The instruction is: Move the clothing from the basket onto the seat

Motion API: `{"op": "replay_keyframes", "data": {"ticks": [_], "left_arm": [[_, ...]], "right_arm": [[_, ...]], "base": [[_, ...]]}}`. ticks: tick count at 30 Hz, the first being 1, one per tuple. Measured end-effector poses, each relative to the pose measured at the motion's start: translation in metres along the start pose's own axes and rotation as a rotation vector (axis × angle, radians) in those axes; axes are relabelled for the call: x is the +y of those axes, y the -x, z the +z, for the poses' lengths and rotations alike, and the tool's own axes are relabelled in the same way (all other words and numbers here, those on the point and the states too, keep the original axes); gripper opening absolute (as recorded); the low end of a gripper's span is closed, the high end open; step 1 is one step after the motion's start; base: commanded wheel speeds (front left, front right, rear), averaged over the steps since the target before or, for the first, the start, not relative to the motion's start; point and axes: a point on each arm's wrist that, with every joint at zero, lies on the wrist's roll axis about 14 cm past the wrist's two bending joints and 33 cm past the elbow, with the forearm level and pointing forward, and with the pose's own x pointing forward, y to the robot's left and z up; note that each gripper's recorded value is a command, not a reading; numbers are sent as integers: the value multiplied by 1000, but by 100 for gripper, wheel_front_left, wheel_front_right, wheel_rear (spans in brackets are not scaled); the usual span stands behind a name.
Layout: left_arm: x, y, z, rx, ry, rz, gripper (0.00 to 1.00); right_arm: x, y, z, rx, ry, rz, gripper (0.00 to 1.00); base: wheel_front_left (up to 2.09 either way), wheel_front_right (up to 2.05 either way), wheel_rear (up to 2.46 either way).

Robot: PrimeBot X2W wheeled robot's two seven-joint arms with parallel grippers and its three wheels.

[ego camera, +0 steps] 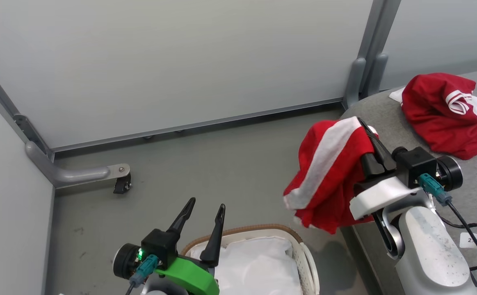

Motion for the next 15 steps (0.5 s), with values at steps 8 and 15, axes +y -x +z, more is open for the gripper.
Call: {"op": "replay_keyframes", "data": {"ticks": [8, 15], "left_arm": [[-9, -3, -7, 11, 12, -31, 100], [-32, -11, -24, 61, 11, -115, 100]], "right_arm": [[-14, 9, -2, 14, 21, -37, 0], [-35, 27, 0, 24, 46, -95, 0]], "base": [[0, 0, 0], [0, 0, 0]]}}
